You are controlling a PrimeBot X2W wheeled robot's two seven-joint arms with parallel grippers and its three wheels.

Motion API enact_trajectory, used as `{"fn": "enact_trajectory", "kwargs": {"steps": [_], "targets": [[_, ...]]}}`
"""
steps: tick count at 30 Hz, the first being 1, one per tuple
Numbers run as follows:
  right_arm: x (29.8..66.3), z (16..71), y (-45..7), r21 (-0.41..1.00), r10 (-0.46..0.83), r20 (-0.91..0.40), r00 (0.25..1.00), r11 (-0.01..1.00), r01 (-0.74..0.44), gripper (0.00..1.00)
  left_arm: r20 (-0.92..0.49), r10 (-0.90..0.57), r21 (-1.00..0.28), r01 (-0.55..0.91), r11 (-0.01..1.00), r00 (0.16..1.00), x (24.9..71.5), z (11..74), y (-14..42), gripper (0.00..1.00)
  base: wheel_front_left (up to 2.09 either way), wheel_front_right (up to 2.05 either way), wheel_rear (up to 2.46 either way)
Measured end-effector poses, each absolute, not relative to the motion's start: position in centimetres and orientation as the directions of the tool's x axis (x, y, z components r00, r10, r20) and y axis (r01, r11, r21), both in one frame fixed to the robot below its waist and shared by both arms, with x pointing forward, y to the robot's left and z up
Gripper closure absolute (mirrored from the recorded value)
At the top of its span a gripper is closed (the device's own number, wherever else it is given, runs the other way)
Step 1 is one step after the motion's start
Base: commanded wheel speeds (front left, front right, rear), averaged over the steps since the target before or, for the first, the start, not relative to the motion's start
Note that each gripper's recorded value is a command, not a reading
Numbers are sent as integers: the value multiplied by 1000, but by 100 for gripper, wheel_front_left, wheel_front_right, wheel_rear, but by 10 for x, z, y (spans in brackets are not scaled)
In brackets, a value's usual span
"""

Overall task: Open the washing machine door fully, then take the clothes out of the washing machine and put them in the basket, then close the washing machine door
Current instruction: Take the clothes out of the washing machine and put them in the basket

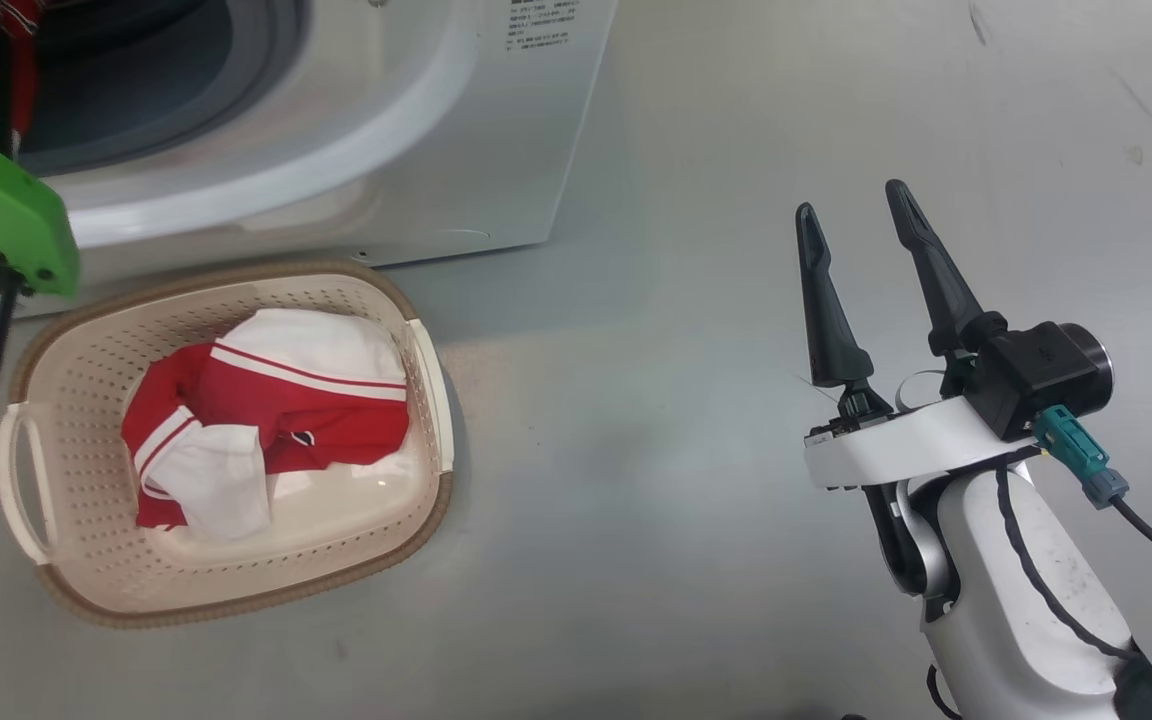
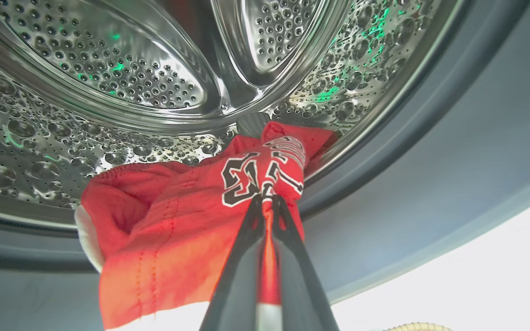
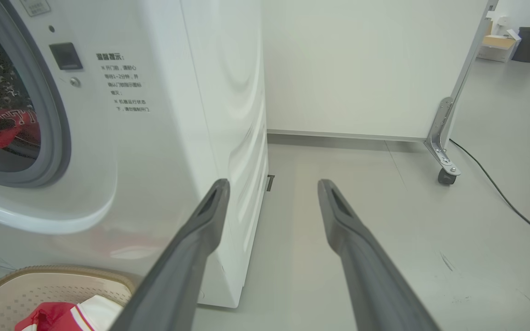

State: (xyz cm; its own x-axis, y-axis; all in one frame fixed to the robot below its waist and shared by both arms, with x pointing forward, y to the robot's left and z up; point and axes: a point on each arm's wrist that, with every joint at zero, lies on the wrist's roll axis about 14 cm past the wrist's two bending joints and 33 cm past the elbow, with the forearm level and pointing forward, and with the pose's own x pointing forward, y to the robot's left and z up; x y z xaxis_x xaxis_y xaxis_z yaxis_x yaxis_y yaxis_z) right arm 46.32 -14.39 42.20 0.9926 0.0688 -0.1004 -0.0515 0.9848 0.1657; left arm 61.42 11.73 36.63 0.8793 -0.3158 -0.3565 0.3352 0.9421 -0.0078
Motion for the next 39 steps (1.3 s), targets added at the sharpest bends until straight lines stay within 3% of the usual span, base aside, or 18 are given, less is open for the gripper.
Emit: {"fn": "enact_trajectory", "kwargs": {"steps": [25,31,39], "targets": [[431,479,-120,198,144,16,989,969,-144,0,-106,-205,-179,184,966,973,511,453,153,100,0,0,0],[423,490,-115,201,162,43,986,965,-167,0,20,-178,-215,178,960,984,501,497,158,100,0,0,0],[416,499,-107,203,189,65,980,959,-198,0,293,-123,-210,189,959,948,495,590,177,100,0,0,0]]}}
